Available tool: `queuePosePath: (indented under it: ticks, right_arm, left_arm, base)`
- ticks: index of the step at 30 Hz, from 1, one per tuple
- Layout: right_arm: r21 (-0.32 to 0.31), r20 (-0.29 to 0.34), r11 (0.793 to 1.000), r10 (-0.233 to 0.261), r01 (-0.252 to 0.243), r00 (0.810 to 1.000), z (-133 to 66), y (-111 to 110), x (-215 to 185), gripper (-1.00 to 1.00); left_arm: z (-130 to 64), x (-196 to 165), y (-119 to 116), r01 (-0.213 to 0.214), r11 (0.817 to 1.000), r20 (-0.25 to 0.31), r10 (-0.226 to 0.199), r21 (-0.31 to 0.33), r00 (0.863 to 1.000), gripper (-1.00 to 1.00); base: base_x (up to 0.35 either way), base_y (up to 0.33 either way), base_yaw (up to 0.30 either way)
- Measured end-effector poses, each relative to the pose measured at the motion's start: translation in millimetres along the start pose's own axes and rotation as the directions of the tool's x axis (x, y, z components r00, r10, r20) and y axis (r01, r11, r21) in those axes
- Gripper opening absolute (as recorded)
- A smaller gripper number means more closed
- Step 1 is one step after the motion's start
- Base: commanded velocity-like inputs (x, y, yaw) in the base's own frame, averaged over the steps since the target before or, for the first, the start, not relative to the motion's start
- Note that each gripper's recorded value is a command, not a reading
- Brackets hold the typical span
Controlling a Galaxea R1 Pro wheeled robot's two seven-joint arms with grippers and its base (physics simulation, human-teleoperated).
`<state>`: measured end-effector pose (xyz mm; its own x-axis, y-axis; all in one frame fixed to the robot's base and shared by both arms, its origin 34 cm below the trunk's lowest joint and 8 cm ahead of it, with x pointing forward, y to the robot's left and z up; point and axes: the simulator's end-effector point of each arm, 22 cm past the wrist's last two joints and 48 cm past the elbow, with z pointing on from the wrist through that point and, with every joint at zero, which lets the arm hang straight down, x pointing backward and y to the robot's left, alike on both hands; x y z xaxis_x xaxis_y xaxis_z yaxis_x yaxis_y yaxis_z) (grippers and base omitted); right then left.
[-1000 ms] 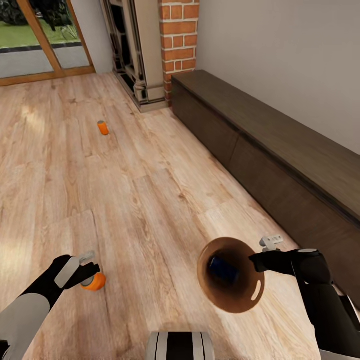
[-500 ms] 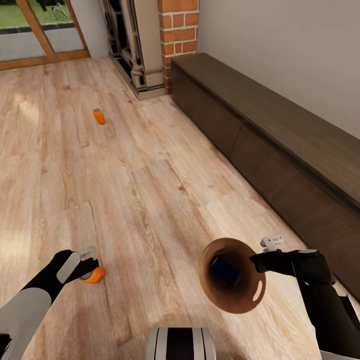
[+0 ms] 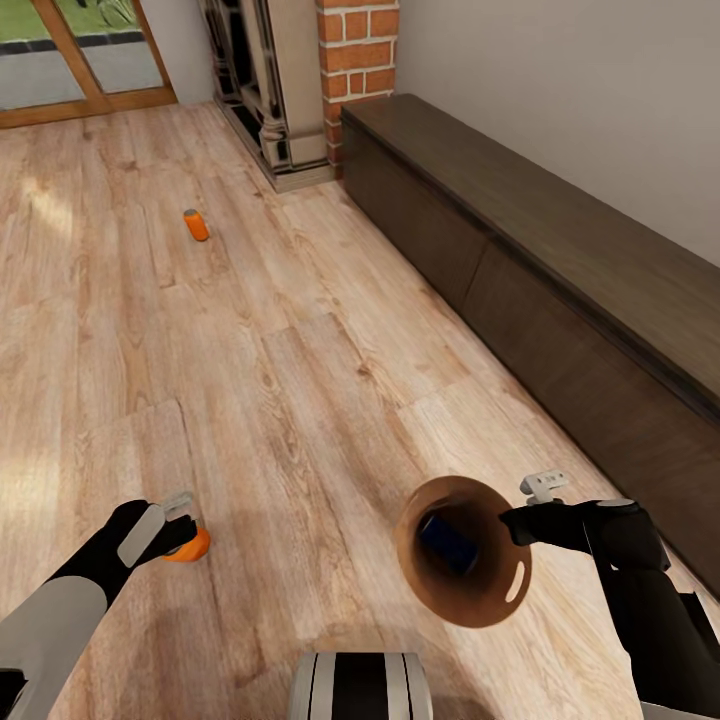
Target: Put the three can of soda from the living room inside the tash can in the kitchen.
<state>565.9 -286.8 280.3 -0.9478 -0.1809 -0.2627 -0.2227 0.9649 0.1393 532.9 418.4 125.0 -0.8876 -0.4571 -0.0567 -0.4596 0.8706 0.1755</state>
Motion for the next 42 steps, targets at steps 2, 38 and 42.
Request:
queuePosePath:
  ticks: [2, 38, 42]
  right_arm:
    - [-0.001, 0.001, 1.0, 0.0, 0.0, 1.0, -0.1, 0, 0, -1.0]
    - [0.01, 0.02, 1.0, 0.0, 0.0, 1.0, 0.3, -6, -19, -1.0]
    - [0.02, -0.01, 0.998, 0.052, -0.052, 0.999, 13.3, -22, -18, -1.0]
  left_arm:
    - [-0.1, 0, -1, 0.003, 1.0, 0.0, -0.003, 0.003, 1.0, -1.0]
    - [-186.5, -21, -159, -0.195, 0.855, 0.283, 0.06, 0.481, 0.957, -1.0]
    - [-241.7, 22, -239, -0.208, 0.68, 0.218, 0.072, 0.703, 0.973, -1.0]
  base:
    - [0.0, 0.0, 0.0]
    - [0.0, 0.0, 0.0]
    - [0.0, 0.0, 0.0]
